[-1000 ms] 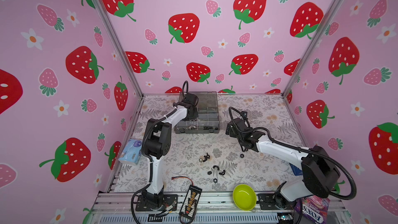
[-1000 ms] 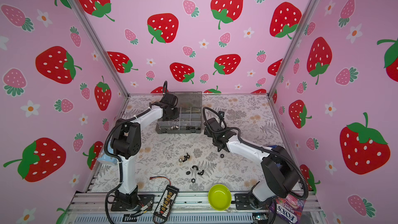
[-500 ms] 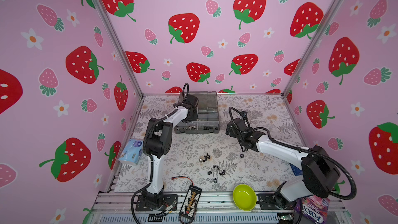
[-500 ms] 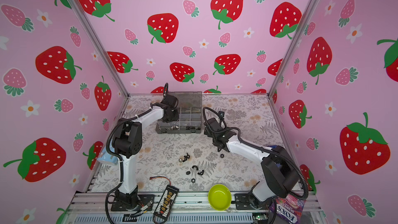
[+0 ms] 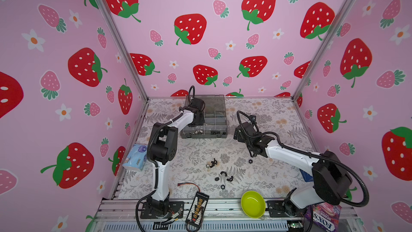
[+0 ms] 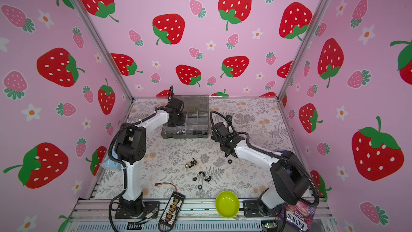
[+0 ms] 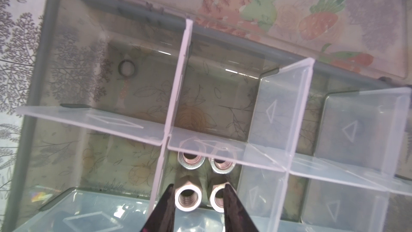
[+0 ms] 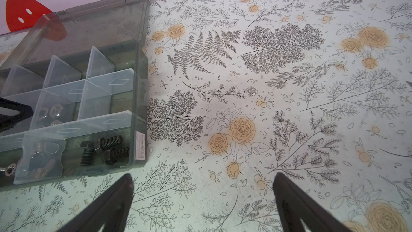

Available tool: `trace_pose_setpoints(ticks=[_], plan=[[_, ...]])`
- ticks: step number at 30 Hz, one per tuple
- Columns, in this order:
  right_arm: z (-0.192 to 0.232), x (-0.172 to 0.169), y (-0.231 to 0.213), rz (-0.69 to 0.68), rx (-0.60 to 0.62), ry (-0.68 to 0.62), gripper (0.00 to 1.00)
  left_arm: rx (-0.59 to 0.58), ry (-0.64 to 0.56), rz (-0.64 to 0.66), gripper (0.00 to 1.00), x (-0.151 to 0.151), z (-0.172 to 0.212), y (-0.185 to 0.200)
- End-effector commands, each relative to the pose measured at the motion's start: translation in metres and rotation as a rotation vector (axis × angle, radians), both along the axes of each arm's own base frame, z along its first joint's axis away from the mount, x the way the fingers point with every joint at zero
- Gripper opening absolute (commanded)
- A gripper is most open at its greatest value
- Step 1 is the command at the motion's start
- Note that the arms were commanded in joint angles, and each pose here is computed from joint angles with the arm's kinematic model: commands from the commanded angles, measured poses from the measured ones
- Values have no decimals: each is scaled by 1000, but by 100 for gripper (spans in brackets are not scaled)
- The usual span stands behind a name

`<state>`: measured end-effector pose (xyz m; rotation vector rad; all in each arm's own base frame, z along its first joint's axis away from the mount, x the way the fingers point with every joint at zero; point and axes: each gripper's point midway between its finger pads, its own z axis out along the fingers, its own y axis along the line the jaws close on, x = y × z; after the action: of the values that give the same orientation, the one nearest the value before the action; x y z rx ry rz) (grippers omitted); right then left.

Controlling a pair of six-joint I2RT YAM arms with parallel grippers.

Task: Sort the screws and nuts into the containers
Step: 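Open the left gripper to drop the nut into the nut compartment, then move the left gripper down to the silver hex nut beside the black wing nuts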

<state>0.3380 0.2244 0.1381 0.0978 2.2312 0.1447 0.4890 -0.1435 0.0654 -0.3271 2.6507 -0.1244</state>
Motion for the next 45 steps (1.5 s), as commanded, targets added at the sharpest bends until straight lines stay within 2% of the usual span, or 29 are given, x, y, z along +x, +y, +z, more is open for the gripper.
trace_pose_setpoints(ticks=[1, 8, 13, 21, 27, 35, 38, 41, 45], plan=[[1, -2, -7, -25, 0, -1, 100, 1, -24, 10, 38, -8, 23, 5], [1, -2, -7, -25, 0, -1, 100, -19, -96, -16, 38, -29, 59, 1], [1, -2, -7, -27, 0, -3, 100, -8, -123, -57, 40, -58, 75, -2], [2, -1, -6, -24, 2, -3, 100, 17, -151, -202, 54, -124, 77, -14], [4, 0, -4, -20, 9, -4, 100, 52, -171, -321, 65, -174, 64, -20], [3, 0, -2, -16, 16, -1, 100, 24, -157, -436, 70, -230, 36, -39], [3, 1, -1, -14, 16, 1, 100, 24, -139, -476, 71, -243, 24, -50], [2, 0, -1, -16, 18, 3, 100, 50, -111, -533, 77, -254, 12, -60], [2, -1, -2, -15, 16, 7, 100, 110, -55, -565, 75, -260, -7, -65]])
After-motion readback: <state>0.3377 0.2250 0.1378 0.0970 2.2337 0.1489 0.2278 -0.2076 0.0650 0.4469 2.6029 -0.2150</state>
